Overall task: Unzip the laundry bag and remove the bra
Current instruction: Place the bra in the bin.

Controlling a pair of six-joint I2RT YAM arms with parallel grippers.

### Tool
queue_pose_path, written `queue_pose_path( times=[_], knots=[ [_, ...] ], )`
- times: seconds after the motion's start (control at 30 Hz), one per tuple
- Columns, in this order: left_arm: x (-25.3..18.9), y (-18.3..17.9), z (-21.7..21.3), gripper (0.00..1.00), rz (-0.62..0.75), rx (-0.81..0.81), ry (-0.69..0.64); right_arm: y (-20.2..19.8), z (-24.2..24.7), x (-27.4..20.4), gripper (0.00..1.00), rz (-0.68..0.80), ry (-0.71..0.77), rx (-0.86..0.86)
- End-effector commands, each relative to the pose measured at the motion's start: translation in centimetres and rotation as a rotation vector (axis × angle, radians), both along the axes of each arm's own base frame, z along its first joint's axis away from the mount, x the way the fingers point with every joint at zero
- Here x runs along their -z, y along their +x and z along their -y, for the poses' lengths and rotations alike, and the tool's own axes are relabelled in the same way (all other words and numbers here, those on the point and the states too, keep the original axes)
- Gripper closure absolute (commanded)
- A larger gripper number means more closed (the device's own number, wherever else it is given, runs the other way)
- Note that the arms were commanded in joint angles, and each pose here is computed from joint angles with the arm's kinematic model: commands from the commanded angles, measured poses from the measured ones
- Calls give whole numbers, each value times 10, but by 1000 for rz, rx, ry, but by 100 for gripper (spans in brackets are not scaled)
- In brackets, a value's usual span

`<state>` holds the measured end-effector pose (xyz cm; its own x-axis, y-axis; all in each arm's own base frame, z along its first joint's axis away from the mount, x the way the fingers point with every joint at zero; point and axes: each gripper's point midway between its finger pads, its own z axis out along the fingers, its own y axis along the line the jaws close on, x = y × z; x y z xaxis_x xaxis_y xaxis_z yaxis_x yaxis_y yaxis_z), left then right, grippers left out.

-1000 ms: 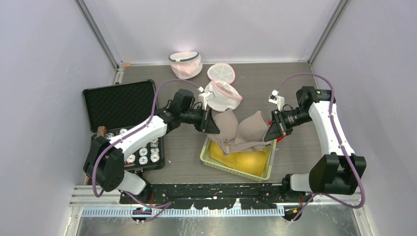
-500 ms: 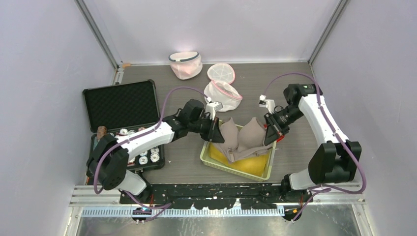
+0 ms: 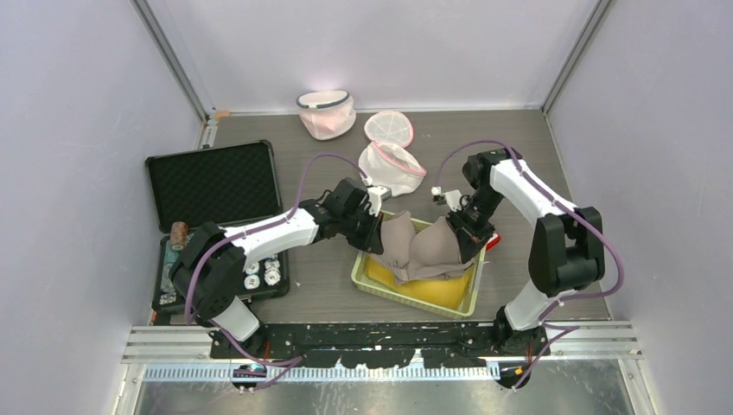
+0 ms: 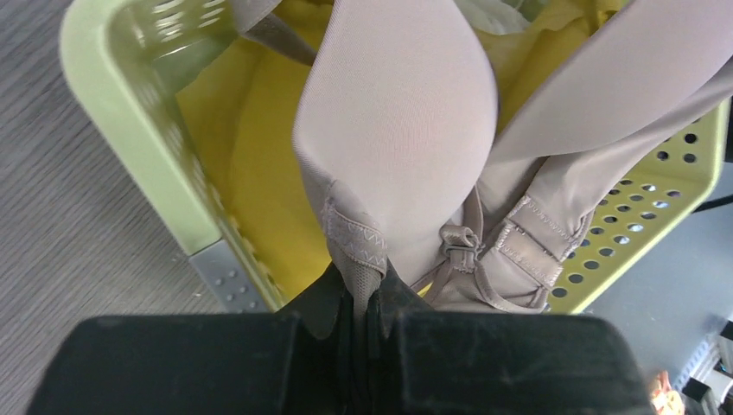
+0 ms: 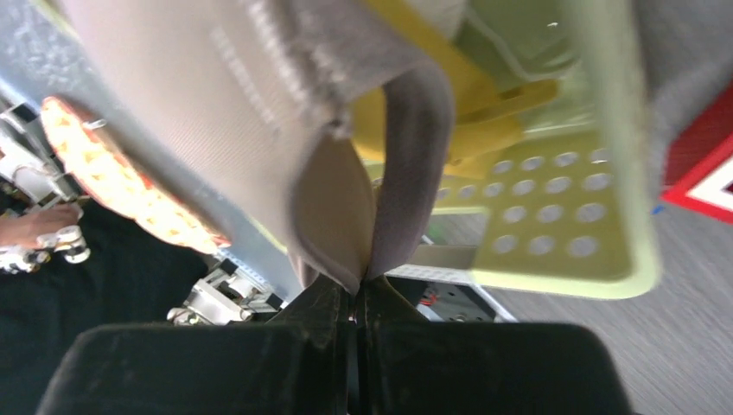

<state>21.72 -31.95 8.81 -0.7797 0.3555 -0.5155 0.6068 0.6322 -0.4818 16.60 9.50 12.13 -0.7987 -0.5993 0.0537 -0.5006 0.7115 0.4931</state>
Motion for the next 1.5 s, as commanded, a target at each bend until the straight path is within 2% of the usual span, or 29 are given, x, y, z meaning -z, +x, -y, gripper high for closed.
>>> queue_pose_path(
  times=[0.0,0.23,0.37,0.6,0.8,0.87,0.93,1.03,1.13,1.3,1.47],
  knots=[
    [0,20,-14,100,64,-67,74,45,14,22,99,122,-141,26],
    [6,51,-21,100,150,-156,149,115,13,41,99,243,-197,35],
    [-25,55,7,100,214,-26,20,132,17,27,99,294,-213,3],
    [-49,35,11,95,252,139,-39,66,13,-13,99,197,-132,-37],
    [-44,26,7,92,235,201,-16,12,5,-8,94,62,-107,-101],
    [-38,22,6,87,224,232,-10,5,2,-4,90,31,-105,-113],
    [-30,21,3,79,205,250,27,0,1,-4,79,5,-107,-123],
    [-28,18,-4,52,179,288,70,-1,5,-12,61,18,-119,-139],
    [-43,13,-9,38,201,292,27,5,12,-21,47,99,-146,-151],
    [-76,13,-20,32,344,303,0,19,17,-40,43,194,-144,-138],
    [-105,13,-30,30,509,414,-7,32,10,-58,43,317,-77,-155]
  ],
)
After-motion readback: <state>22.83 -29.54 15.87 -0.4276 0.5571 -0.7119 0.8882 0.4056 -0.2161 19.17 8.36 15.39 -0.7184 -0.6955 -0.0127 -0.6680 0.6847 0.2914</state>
